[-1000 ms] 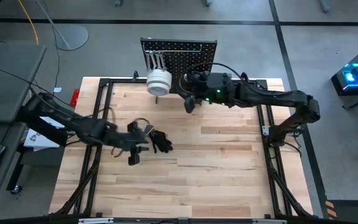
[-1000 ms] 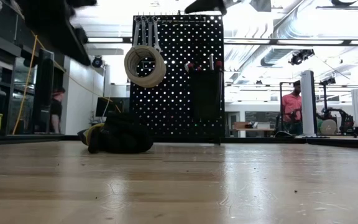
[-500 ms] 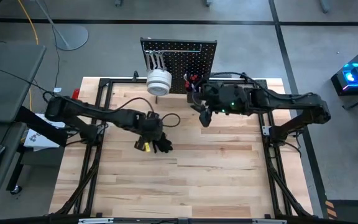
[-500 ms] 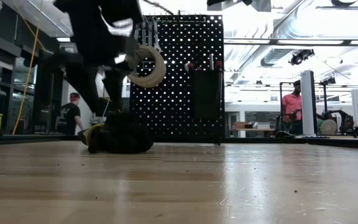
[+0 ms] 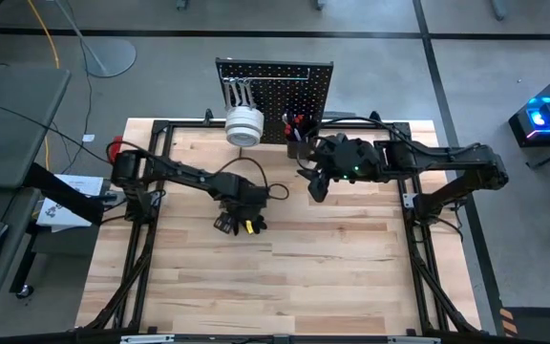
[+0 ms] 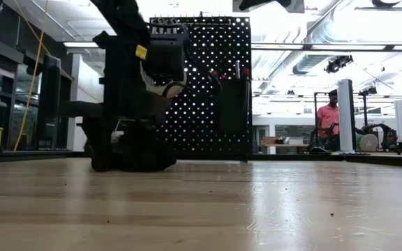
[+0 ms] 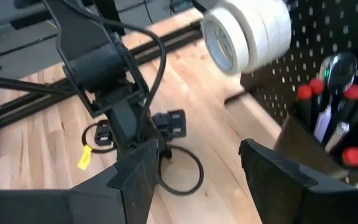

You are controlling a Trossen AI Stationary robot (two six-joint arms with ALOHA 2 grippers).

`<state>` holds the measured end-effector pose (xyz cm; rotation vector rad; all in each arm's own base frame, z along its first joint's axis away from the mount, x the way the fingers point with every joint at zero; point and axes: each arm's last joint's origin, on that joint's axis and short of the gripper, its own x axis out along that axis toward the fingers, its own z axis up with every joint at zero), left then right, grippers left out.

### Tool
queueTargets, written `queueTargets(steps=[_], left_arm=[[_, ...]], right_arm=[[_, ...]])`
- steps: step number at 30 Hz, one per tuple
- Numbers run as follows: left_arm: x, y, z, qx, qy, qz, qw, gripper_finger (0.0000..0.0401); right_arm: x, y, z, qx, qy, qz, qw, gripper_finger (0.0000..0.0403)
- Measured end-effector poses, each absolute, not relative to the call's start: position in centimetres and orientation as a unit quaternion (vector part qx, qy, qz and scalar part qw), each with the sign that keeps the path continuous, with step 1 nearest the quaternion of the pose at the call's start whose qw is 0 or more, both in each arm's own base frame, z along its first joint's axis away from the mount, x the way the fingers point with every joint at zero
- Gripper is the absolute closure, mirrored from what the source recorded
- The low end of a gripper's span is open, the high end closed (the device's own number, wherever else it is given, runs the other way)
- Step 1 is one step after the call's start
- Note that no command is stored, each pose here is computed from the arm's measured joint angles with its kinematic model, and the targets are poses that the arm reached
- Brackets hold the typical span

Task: Hang tools onto peg board
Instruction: Put the gloves into the black bin on the peg board

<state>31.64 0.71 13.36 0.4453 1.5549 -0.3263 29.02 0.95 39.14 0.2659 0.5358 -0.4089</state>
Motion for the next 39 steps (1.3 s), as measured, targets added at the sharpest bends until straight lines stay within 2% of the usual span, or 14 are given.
queueTargets(steps=[3,6,8,11,12,17,19,23,27,29,32,36,39], left_arm=[[32.1,0.3,12.5,0.173,0.705,-0.126,0.676,0.0145],[32.4,0.0,12.0,0.136,0.709,-0.100,0.684,0.0184],[32.5,-0.2,11.9,0.113,0.708,-0.094,0.691,0.0240],[32.8,-0.6,11.9,0.077,0.699,-0.081,0.706,0.0355],[32.9,-0.6,12.0,0.059,0.695,-0.073,0.713,0.0373],[34.5,-0.8,14.2,0.014,0.630,-0.041,0.775,0.0383],[35.2,-0.7,16.4,0.000,0.575,-0.041,0.817,0.0383],[35.8,0.1,23.5,-0.038,0.404,-0.029,0.914,0.0383],[35.0,1.5,29.4,-0.055,0.234,0.021,0.970,0.0384],[34.5,2.6,32.1,-0.055,0.150,0.057,0.986,0.0384],[34.1,4.0,34.2,-0.051,0.066,0.118,0.990,0.0384],[34.5,6.1,35.0,-0.073,-0.023,0.199,0.977,0.0384],[35.6,7.8,34.3,-0.097,-0.060,0.231,0.966,0.0384]], right_arm=[[28.7,1.3,38.7,0.137,0.285,-0.202,0.927,0.0183],[28.3,2.0,38.3,0.148,0.309,-0.203,0.917,0.0183],[27.8,2.5,38.1,0.154,0.325,-0.202,0.911,0.0183],[26.9,3.3,38.2,0.164,0.337,-0.200,0.905,0.0183],[26.5,3.5,38.3,0.169,0.339,-0.201,0.903,0.0183],[25.1,4.9,38.5,0.173,0.347,-0.211,0.897,0.0183],[24.7,5.4,38.3,0.163,0.347,-0.227,0.895,0.0183],[23.6,6.3,38.3,0.149,0.335,-0.271,0.890,0.0183],[22.3,6.9,38.6,0.138,0.293,-0.321,0.890,0.0183],[21.6,6.9,39.0,0.142,0.268,-0.340,0.890,0.0183],[21.0,7.0,39.4,0.145,0.240,-0.353,0.893,0.0183],[20.9,7.0,39.6,0.144,0.217,-0.369,0.892,0.0183],[20.9,6.9,39.7,0.141,0.207,-0.376,0.892,0.0183]])
